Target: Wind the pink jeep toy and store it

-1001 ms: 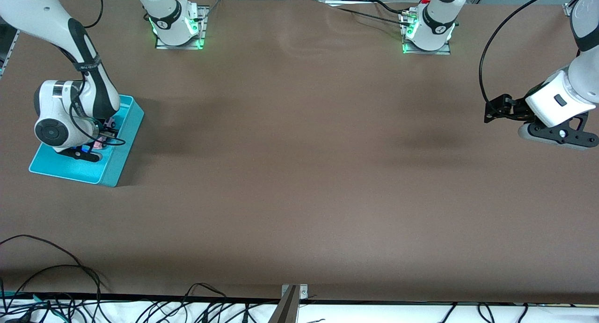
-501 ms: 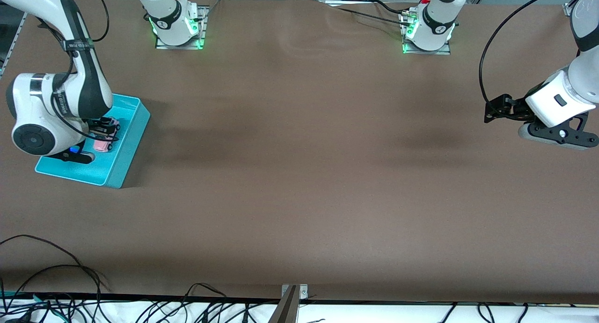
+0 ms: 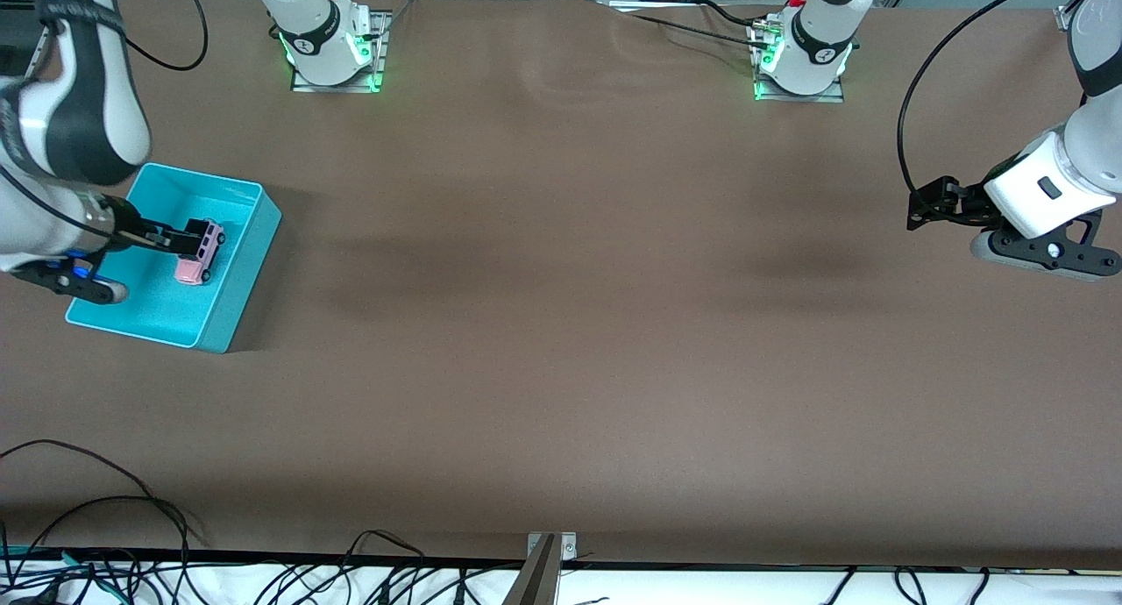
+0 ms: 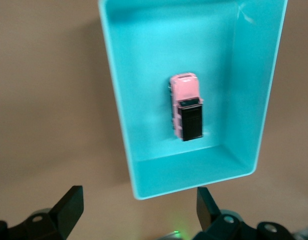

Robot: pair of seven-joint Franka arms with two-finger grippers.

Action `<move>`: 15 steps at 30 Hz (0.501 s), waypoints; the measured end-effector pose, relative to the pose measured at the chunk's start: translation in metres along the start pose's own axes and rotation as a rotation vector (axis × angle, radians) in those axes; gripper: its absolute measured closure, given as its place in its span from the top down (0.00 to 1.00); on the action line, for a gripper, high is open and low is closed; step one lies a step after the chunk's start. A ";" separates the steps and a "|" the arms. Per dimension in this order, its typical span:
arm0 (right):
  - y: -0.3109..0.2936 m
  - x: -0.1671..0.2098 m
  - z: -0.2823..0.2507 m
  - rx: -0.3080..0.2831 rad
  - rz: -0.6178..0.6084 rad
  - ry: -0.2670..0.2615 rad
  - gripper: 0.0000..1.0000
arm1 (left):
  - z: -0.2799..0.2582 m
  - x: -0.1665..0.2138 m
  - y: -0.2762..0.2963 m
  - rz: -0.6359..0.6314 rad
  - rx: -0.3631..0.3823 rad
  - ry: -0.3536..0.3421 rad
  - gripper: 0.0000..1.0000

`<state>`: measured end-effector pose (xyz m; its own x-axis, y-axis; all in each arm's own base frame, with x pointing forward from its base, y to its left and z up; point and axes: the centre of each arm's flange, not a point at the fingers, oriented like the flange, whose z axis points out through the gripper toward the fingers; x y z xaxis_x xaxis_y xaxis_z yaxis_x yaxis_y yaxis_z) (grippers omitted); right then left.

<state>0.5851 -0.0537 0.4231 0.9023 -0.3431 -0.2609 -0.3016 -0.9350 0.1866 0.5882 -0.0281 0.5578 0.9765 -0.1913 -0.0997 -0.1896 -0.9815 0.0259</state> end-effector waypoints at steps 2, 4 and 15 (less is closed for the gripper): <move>0.002 -0.007 -0.018 0.032 0.006 0.027 1.00 | 0.000 0.000 0.000 0.000 0.000 0.000 1.00; 0.004 -0.015 -0.035 0.061 0.011 0.052 1.00 | 0.000 0.000 0.000 0.000 0.000 0.000 1.00; 0.028 -0.054 -0.108 0.194 0.047 0.152 1.00 | 0.000 0.000 0.000 0.000 0.000 0.000 1.00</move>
<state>0.5608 -0.0518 0.5448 0.9177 -0.3825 -0.1077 -0.3842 -0.9232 0.0057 0.5882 -0.0281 0.5578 0.9764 -0.1913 -0.0997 -0.1897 -0.9815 0.0259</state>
